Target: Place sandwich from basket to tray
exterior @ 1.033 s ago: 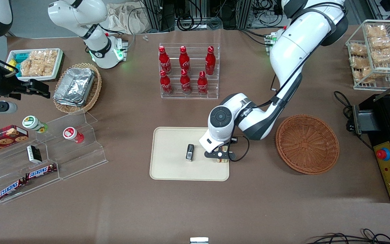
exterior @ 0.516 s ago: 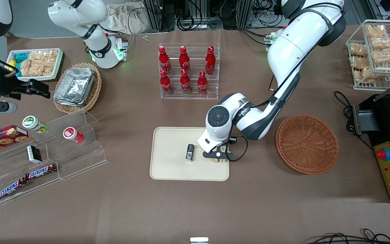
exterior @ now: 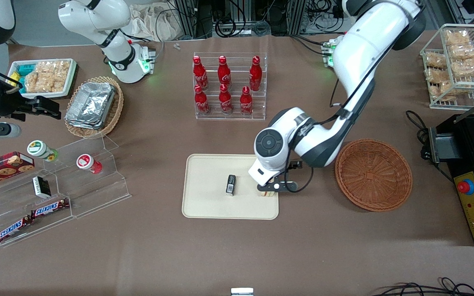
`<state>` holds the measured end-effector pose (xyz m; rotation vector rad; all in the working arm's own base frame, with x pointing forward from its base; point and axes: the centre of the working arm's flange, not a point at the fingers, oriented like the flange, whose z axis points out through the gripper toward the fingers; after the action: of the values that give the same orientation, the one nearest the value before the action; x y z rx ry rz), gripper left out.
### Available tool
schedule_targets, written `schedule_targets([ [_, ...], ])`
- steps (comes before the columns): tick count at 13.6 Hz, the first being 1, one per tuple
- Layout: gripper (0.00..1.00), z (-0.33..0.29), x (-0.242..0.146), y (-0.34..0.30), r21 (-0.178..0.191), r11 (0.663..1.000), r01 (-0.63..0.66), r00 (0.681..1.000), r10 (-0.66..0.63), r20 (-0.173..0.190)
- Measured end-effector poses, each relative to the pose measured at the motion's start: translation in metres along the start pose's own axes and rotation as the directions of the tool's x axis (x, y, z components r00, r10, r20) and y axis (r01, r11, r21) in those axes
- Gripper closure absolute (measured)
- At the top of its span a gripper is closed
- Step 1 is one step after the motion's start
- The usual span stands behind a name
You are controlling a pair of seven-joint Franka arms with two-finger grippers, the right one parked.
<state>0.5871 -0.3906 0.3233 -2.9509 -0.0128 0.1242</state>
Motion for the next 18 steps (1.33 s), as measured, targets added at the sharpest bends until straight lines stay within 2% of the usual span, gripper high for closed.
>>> schedule_targets([
  [3,0.00,-0.048,0.002,-0.046,-0.006,0.998,0.070,0.998,-0.070,0.004],
  [6,0.00,-0.068,0.010,-0.083,-0.004,0.992,0.127,0.992,-0.127,0.000],
  [7,0.00,-0.075,0.012,-0.096,-0.011,0.988,0.152,0.988,-0.151,0.013],
  [10,0.00,-0.105,0.007,-0.151,0.024,0.973,0.230,0.971,-0.231,0.064],
  [12,0.00,-0.125,0.005,-0.193,0.012,0.967,0.254,0.962,-0.254,0.104],
  [15,0.00,-0.146,0.004,-0.249,-0.004,0.973,0.232,0.967,-0.230,0.113],
  [18,0.00,-0.151,0.003,-0.269,-0.004,0.975,0.223,0.968,-0.221,0.119],
])
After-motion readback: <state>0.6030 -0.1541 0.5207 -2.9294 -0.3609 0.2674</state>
